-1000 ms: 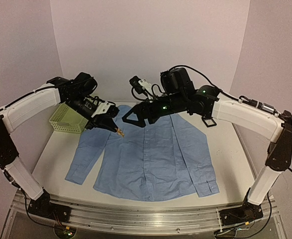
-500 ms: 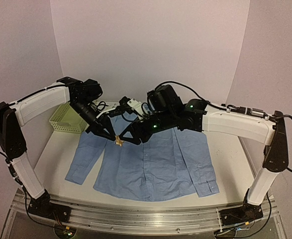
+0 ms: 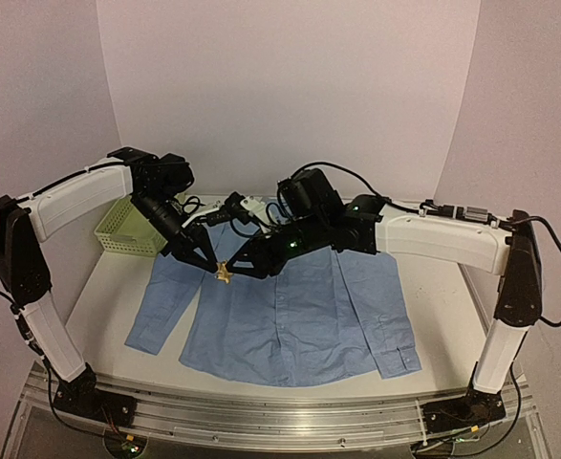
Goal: Pin the brooch onto the clothing
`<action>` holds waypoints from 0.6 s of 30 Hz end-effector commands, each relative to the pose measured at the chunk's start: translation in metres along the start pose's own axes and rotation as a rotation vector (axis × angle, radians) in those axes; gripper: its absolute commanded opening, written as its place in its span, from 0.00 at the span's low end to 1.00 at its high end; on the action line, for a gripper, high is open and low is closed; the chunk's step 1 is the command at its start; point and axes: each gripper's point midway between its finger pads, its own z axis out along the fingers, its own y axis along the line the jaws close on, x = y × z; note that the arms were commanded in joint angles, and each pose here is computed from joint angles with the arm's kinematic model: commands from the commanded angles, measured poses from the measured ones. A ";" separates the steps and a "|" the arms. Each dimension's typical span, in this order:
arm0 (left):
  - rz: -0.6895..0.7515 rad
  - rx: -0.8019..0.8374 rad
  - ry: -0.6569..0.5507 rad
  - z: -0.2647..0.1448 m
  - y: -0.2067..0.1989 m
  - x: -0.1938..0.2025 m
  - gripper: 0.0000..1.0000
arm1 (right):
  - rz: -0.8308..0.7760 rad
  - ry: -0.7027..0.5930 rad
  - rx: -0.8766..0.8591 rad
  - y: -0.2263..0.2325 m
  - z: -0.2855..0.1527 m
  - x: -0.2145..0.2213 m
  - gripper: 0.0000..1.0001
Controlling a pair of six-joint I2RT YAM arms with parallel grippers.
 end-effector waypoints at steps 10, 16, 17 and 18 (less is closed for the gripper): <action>0.024 0.012 -0.075 -0.005 -0.006 -0.024 0.00 | 0.028 -0.024 -0.114 0.015 0.001 0.005 0.54; 0.035 0.028 -0.119 -0.011 -0.014 -0.033 0.00 | 0.042 -0.032 -0.108 0.012 0.005 0.007 0.47; 0.035 0.028 -0.125 -0.012 -0.014 -0.034 0.00 | 0.045 -0.031 -0.106 0.012 0.005 0.009 0.47; 0.034 0.029 -0.131 -0.013 -0.015 -0.035 0.00 | 0.047 -0.030 -0.104 0.011 0.005 0.010 0.47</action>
